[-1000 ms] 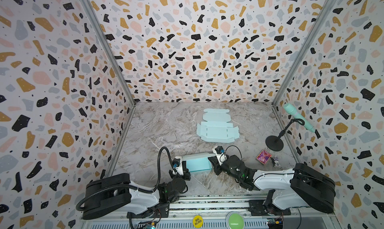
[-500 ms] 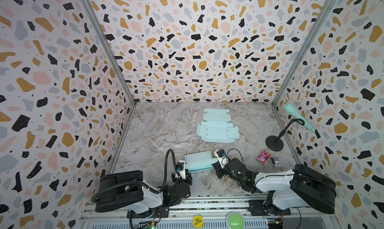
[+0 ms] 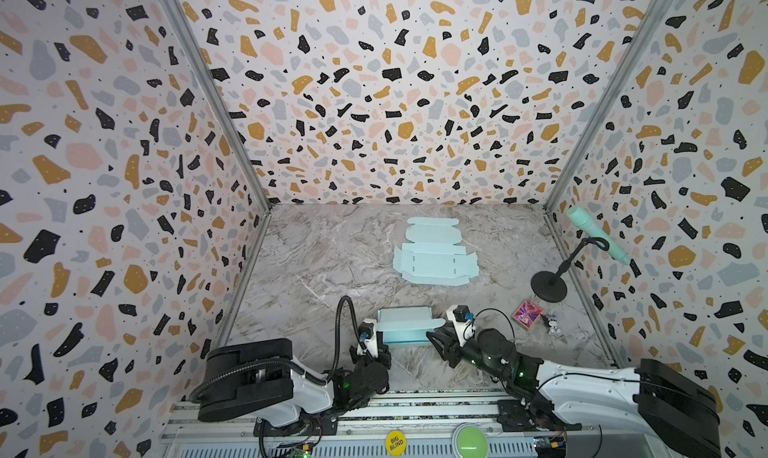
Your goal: Fold the paper box
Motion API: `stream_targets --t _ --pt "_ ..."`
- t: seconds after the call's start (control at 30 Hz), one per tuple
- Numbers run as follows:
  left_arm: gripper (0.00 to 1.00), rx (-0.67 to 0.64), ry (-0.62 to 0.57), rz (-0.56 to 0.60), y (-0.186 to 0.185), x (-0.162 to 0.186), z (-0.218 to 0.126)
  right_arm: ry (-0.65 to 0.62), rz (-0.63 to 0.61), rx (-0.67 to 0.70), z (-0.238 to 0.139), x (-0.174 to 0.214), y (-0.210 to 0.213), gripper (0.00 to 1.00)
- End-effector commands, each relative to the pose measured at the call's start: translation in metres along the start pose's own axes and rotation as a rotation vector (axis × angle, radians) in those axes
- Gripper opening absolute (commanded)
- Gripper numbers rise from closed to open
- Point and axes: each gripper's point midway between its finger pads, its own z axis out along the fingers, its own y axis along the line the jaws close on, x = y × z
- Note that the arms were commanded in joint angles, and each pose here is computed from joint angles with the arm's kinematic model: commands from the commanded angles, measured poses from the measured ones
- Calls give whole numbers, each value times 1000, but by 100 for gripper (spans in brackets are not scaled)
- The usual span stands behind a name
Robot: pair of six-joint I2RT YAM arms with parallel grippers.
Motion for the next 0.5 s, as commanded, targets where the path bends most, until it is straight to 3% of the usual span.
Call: stream_targets --t 0.0,0.3,0.47 --pt "10 0 -5 -8 -9 -4 2 16 49 57 -14 7 -11 58" --pt "10 4 13 18 -18 1 7 -164 131 94 -47 -51 -13 79" --pt "10 12 21 27 -23 4 9 -144 104 114 -38 -75 -11 82"
